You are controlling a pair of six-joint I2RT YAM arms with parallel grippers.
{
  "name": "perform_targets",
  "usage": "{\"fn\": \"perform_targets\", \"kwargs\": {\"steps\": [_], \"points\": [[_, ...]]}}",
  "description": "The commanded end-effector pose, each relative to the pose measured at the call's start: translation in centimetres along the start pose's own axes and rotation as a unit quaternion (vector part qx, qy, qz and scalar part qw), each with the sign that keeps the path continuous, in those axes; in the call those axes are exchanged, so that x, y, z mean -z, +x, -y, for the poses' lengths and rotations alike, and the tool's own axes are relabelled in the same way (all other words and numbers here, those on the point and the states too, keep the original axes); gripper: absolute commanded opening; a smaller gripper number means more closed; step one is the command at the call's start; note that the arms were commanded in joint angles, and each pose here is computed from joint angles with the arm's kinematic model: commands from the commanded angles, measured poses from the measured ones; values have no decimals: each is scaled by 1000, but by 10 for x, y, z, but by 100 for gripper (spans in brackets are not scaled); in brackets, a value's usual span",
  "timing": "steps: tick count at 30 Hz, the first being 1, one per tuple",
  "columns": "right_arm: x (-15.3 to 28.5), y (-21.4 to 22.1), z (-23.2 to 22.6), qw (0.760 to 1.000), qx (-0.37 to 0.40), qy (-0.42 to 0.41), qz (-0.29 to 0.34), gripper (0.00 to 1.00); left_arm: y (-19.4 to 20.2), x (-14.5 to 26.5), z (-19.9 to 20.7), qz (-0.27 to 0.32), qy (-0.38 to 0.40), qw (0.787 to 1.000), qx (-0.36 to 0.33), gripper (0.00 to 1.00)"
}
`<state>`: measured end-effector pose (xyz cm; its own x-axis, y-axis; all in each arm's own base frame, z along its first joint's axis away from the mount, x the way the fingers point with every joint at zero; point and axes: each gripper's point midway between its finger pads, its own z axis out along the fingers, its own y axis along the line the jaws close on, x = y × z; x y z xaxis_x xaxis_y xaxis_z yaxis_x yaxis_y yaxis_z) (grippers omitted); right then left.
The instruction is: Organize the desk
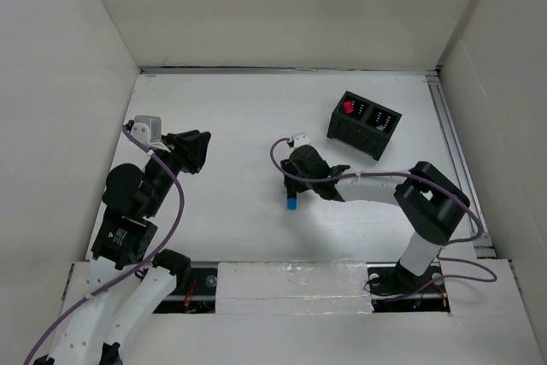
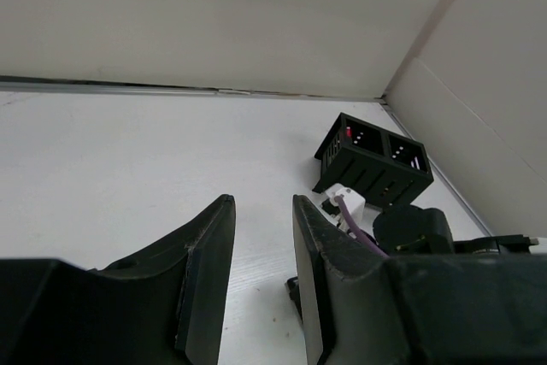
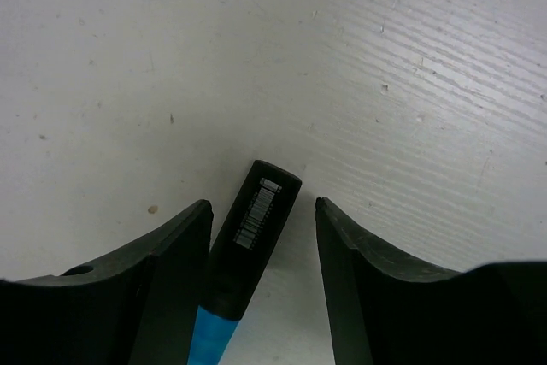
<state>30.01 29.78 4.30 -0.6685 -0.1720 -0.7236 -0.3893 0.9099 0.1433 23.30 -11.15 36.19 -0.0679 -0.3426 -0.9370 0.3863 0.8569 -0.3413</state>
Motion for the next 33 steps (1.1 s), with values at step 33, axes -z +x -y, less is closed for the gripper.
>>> {"fn": "perform_targets", "kwargs": {"steps": [33], "points": [[101, -271, 259, 901, -156, 228, 334, 16, -8, -1, 4, 19, 11, 1000, -2, 30]]}}
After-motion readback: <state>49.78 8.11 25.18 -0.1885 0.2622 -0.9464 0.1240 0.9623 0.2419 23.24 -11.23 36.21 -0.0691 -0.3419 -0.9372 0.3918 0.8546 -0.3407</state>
